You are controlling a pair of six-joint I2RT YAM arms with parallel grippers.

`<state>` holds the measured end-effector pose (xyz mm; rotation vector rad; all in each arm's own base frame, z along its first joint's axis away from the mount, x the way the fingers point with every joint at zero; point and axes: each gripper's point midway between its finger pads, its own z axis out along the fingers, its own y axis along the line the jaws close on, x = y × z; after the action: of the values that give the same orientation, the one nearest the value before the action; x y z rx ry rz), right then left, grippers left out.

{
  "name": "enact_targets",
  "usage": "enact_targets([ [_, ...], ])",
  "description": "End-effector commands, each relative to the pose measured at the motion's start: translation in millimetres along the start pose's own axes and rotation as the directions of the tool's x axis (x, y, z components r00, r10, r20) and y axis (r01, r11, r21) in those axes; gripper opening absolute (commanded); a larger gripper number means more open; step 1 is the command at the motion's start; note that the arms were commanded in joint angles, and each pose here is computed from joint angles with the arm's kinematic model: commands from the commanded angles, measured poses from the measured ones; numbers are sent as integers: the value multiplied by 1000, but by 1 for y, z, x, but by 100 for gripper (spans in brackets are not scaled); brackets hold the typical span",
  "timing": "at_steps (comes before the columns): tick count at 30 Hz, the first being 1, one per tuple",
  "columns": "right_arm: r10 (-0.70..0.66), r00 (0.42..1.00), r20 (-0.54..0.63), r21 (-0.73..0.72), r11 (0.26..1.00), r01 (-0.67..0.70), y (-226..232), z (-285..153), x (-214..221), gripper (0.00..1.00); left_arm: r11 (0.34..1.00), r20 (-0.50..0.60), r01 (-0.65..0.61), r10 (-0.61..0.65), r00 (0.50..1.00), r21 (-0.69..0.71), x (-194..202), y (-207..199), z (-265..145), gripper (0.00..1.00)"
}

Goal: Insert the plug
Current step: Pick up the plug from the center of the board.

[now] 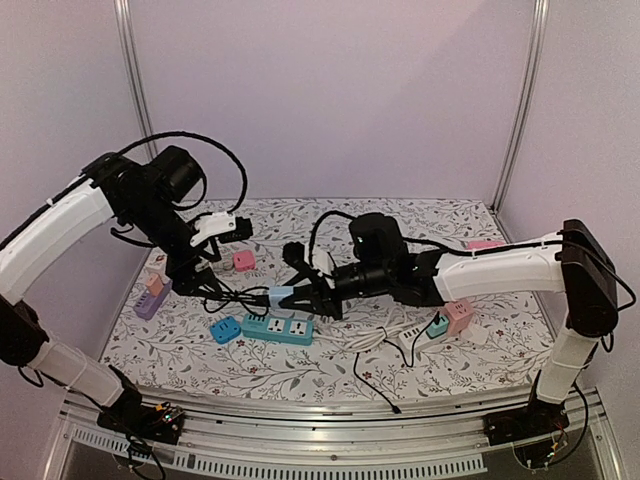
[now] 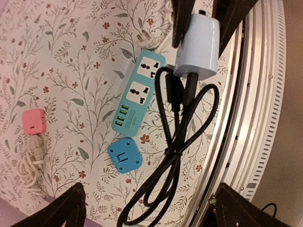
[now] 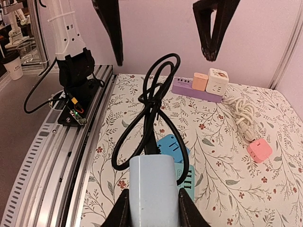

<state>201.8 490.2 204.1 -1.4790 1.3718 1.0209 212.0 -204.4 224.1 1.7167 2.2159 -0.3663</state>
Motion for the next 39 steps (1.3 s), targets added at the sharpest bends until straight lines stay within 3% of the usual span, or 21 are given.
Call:
enact_targets([
  [1,-47,993,113,66,997,39,6,-15,-37,0,995,162,21,-4,987,-100,-8,0,-47,95],
  [5,-75,972,223,91,994,56,14,-25,-61,0,999,253,-29,38,967,-37,-14,-27,-62,97],
  [9,-90,932,350,118,992,52,21,-38,-81,0,969,456,-208,246,855,-132,-44,-57,-89,100],
  [12,-85,925,369,124,991,41,24,-39,-82,0,954,514,-237,300,804,-185,-67,-60,-92,100],
  [25,-150,895,420,117,987,111,48,-38,-104,0,957,491,-261,290,822,-128,-87,-64,-40,100],
  [28,-163,889,429,112,986,126,53,-38,-109,0,955,484,-270,297,823,-126,-89,-62,-35,92],
  [34,-176,881,439,128,983,133,52,-41,-116,0,957,486,-283,276,829,-62,-84,-73,-23,67],
  [39,-191,869,456,141,980,141,50,-43,-127,0,955,484,-295,277,830,-40,-82,-78,-16,64],
])
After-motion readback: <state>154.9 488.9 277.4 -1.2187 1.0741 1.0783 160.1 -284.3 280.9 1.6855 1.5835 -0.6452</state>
